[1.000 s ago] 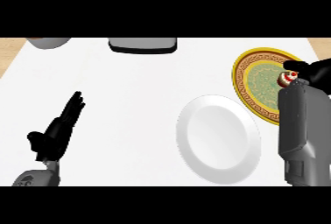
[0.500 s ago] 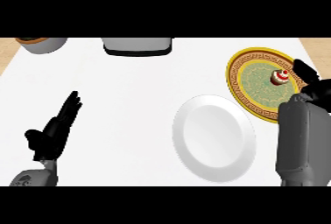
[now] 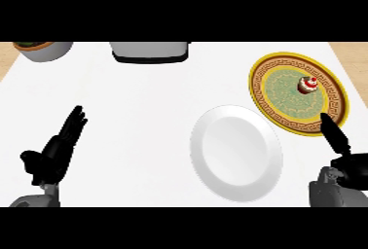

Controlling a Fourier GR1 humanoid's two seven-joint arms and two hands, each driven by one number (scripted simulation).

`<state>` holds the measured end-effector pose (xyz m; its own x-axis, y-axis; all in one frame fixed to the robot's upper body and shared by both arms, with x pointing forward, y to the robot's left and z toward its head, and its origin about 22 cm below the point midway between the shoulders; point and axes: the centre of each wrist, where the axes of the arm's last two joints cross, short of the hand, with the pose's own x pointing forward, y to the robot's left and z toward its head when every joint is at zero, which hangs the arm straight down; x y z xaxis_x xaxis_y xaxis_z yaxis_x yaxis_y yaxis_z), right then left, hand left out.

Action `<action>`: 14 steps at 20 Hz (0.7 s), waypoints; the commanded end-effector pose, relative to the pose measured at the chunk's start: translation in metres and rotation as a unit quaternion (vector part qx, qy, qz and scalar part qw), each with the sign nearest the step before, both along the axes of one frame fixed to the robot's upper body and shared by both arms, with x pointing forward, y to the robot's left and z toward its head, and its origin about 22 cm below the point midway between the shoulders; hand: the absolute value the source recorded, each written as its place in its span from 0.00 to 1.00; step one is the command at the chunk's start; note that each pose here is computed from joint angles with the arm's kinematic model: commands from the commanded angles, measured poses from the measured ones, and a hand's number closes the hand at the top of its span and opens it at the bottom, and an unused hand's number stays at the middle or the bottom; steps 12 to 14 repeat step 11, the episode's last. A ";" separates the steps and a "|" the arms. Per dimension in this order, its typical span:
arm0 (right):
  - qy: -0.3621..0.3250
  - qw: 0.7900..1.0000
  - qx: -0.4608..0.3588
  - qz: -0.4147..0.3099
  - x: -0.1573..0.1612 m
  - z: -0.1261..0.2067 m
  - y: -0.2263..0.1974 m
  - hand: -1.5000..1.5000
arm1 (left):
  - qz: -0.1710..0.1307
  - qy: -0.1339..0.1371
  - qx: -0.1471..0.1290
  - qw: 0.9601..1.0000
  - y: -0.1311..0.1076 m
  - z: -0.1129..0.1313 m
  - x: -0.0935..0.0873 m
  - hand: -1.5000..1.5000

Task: Pick the cupcake from the plate and place it in the plate

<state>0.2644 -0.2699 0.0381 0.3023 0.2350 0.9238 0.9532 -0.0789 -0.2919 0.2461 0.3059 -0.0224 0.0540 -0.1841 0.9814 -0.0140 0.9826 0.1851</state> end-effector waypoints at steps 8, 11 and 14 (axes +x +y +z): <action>-0.011 1.000 0.020 0.015 -0.109 -0.026 0.029 0.00 | -0.008 0.001 0.002 1.000 -0.003 0.002 -0.001 0.50; -0.015 1.000 0.007 0.010 -0.117 -0.045 0.032 0.00 | 0.004 0.000 0.004 1.000 0.004 0.012 0.010 0.50; -0.015 1.000 0.007 0.010 -0.117 -0.045 0.032 0.00 | 0.004 0.000 0.004 1.000 0.004 0.012 0.010 0.50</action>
